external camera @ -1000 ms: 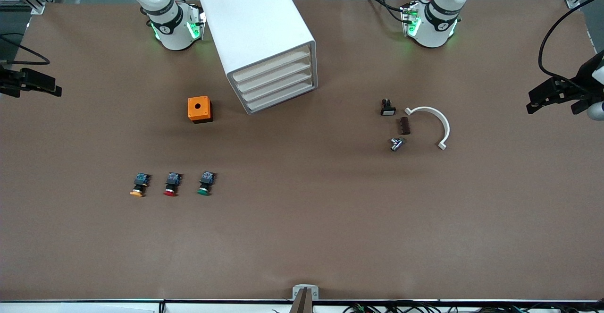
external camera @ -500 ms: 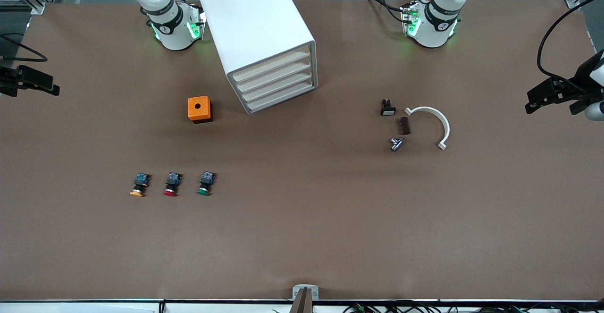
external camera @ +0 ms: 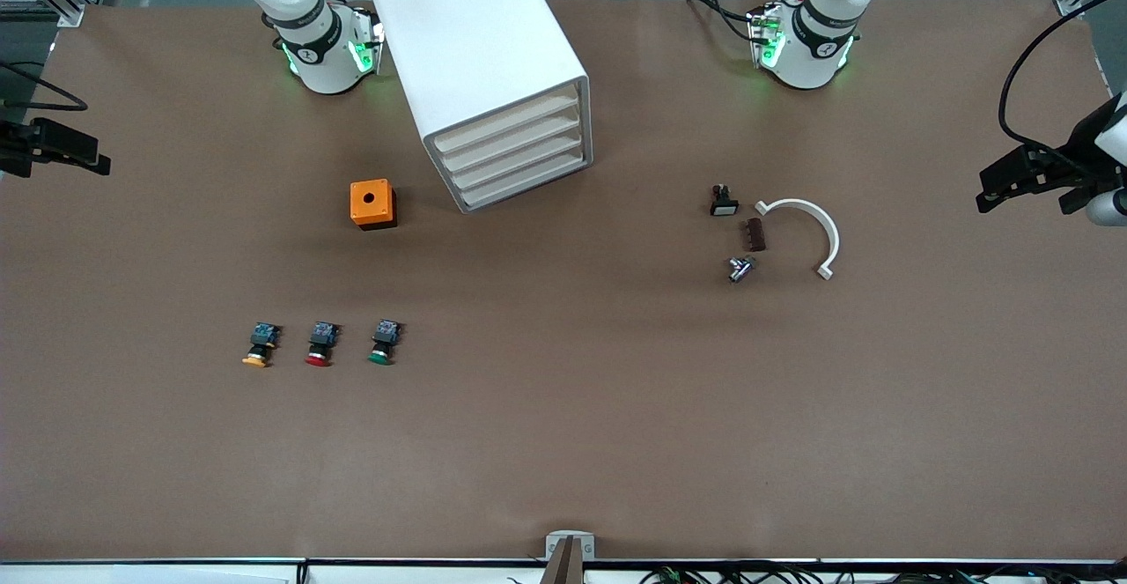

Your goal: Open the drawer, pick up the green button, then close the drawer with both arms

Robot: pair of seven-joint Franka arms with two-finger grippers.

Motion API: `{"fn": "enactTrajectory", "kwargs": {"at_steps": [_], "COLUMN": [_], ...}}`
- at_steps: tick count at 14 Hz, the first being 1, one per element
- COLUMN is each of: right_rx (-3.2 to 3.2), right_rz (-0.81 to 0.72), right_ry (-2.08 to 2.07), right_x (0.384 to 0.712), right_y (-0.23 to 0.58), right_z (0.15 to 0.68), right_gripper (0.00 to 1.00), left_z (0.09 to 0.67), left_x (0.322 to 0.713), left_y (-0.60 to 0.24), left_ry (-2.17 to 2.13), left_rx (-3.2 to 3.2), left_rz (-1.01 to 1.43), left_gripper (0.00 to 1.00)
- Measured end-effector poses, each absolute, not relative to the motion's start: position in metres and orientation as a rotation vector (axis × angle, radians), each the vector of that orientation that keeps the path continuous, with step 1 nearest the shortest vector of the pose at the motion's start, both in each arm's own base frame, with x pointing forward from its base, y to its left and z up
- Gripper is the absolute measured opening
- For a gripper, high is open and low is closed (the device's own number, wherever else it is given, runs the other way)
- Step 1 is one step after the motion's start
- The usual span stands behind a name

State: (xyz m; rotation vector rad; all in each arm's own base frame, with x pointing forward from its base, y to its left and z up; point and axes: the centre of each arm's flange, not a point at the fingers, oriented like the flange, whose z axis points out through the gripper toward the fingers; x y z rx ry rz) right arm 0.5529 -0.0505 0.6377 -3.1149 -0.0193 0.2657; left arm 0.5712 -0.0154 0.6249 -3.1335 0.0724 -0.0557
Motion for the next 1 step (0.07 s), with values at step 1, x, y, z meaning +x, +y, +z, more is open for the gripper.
{"fn": "enactTrajectory", "kwargs": {"at_steps": [1], "right_rx": [-3.115], "right_rz": [0.261], "right_ry": [-0.02], "right_x": [0.5518], "right_y": [-0.0503], "right_z": [0.6394], "right_gripper": [1.0], "left_z": [0.6248], "left_x": [0.5712], "left_y": [-0.0154], "left_ry": [0.072], "left_rx": [-3.133], "left_rz": [-0.056], "left_gripper": [1.0]}}
